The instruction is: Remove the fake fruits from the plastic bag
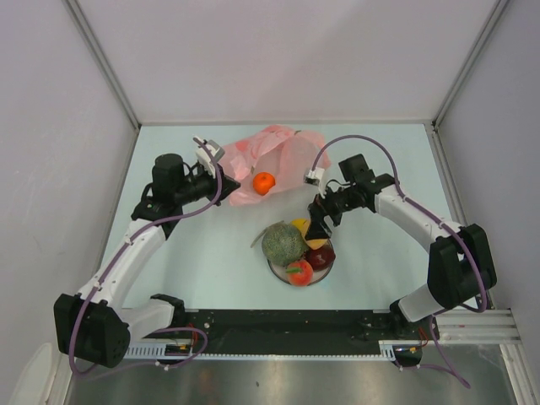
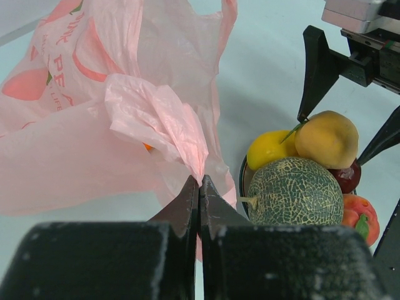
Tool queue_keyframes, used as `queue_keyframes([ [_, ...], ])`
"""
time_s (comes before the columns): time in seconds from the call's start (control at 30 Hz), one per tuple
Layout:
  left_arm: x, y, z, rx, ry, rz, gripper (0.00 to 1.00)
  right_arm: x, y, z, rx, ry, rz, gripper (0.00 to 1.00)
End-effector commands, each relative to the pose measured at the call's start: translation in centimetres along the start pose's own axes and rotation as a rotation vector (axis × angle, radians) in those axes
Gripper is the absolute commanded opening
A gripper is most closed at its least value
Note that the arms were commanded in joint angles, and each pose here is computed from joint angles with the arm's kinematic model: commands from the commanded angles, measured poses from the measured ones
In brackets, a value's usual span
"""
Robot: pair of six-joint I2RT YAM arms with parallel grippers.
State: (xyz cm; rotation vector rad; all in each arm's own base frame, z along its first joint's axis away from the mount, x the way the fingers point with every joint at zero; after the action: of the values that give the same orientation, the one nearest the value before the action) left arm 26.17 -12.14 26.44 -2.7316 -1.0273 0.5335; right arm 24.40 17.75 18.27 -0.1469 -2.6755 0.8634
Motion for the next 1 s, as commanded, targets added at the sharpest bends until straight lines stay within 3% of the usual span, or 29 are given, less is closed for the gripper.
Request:
queue_keyframes([
  [0.0, -0.1, -0.1, -0.3, -0.020, 0.004, 0.017, 0.01, 0.0, -0.4, -1.1, -0.056, 0.012, 0.005, 1.00],
  [0.4, -0.1, -0.1, -0.3, -0.021, 0.010, 0.019, 0.01, -1.6, -1.3, -2.0, -0.116, 0.043, 0.079, 1.00],
  [0.7, -0.1, -0.4, -0.1, 0.011, 0.032, 0.017, 0.00, -2.5, -4.8, -9.6, -0.337, 0.025, 0.231, 1.00],
  [0.83, -0.1, -0.7, 0.3, 0.035, 0.051, 0.013, 0.01, -4.3, -5.2, -12.9, -0.484, -0.017, 0.303, 0.88],
  [0.87, -0.2, -0.9, 0.5, 0.034, 0.053, 0.010, 0.00, -4.7, -5.0, -13.4, -0.501, -0.012, 0.310, 0.81],
  [0.97, -0.5, -1.5, 0.5, 0.023, 0.048, 0.009, 0.00, -6.8, -3.2, -14.2, -0.495, -0.011, 0.328, 0.74],
])
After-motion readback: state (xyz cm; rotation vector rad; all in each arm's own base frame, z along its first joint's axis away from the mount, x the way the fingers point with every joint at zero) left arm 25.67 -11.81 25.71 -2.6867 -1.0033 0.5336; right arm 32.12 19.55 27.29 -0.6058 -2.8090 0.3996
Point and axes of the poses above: each gripper's point midway between its finger pads, its own y axis out along the fingers, its own x axis along the line the jaws close on, z = x × y, the point moved 8 cm from there along -y, back along the fingers, and after that the axes turned 7 degrees about -y, right-handed, at the moved point
